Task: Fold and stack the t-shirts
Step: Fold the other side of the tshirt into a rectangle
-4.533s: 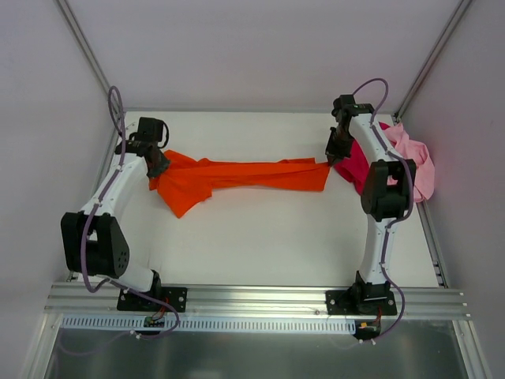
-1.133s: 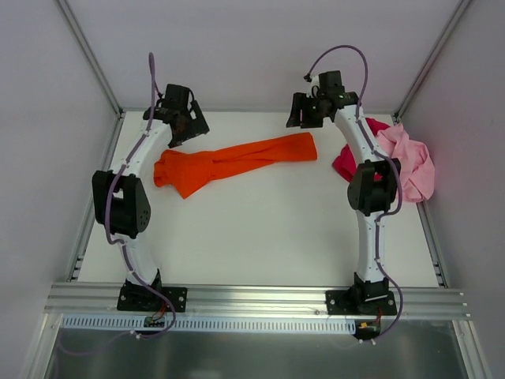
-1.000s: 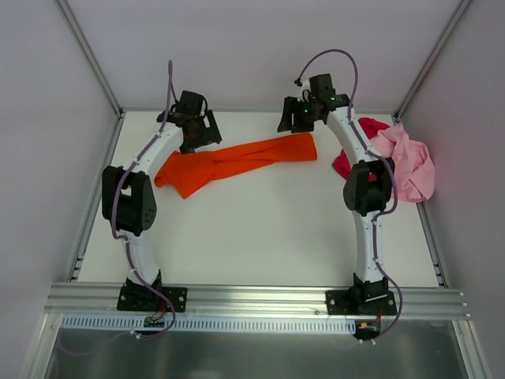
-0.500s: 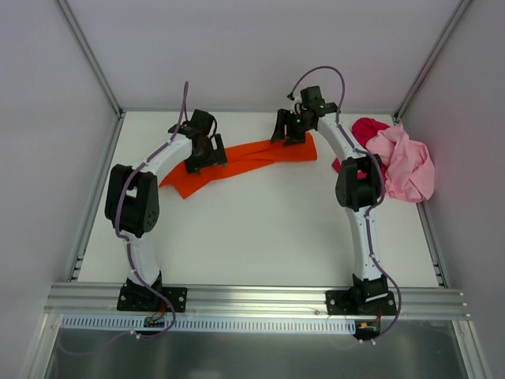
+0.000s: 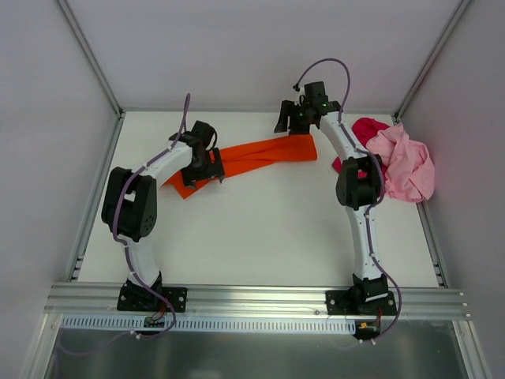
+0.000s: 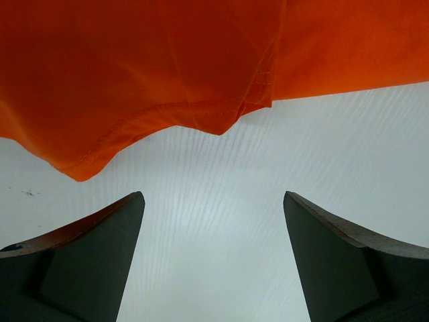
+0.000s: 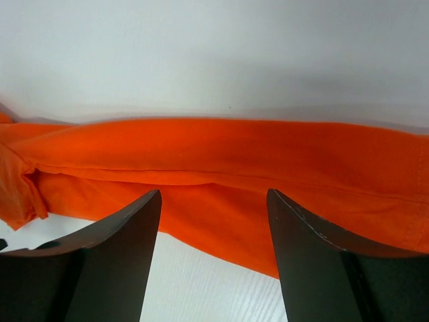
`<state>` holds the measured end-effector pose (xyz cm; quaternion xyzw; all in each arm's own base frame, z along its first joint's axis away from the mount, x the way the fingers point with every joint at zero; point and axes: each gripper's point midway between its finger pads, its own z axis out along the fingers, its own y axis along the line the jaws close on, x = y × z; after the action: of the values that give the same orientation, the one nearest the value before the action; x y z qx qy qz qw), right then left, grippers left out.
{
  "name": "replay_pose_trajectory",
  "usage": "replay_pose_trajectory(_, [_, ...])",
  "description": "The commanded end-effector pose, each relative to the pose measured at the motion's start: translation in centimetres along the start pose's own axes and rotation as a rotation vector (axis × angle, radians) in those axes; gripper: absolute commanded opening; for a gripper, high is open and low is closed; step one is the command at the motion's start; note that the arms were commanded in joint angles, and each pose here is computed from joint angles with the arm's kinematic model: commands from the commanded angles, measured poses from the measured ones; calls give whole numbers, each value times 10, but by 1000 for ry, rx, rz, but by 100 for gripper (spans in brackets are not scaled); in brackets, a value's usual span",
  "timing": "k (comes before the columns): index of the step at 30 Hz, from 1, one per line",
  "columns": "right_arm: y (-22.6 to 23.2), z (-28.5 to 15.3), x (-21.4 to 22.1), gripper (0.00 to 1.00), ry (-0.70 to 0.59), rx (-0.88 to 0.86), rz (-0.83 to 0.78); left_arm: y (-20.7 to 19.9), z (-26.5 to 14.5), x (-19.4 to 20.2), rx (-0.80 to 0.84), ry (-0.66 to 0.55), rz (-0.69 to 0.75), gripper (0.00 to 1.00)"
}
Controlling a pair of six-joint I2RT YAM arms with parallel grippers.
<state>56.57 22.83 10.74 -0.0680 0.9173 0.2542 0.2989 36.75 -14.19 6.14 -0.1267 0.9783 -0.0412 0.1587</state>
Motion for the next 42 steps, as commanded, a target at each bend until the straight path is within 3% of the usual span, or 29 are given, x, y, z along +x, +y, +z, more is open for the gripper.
replay_pose_trajectory(1, [-19, 5, -5, 69, -15, 43, 33, 8, -15, 3, -43, -4, -24, 86])
replay_pose_trajectory(7, [-30, 16, 17, 69, 52, 1, 133, 20, -10, 17, -103, 54, -31, 86])
replay_pose_trajectory(15, [-22, 3, 44, 68, 154, -47, 153, 28, -12, 15, -150, 72, -54, 87])
replay_pose_trajectory(22, [-14, -49, 69, 68, 257, 20, 61, 46, -6, 9, -184, 104, -127, 87])
replay_pose_trajectory(27, [-10, -87, 76, 68, 257, 94, 42, 59, 1, -5, -165, 117, -197, 86])
replay_pose_trajectory(31, [4, -103, 119, 66, 389, 98, 69, 63, 4, -16, -184, 112, -199, 86])
replay_pose_trajectory(35, [24, -102, 151, 67, 407, 94, -70, 57, 3, -24, -153, 109, -206, 85])
replay_pose_trajectory(38, [33, -90, 109, 69, 252, 82, -89, 52, -1, -24, -115, 92, -203, 85])
replay_pose_trajectory(41, [32, -66, 90, 70, 258, 80, -83, 54, -6, -23, -118, 83, -197, 85])
replay_pose_trajectory(42, [35, -51, 63, 70, 209, 79, -99, 56, -8, -20, -120, 84, -197, 85])
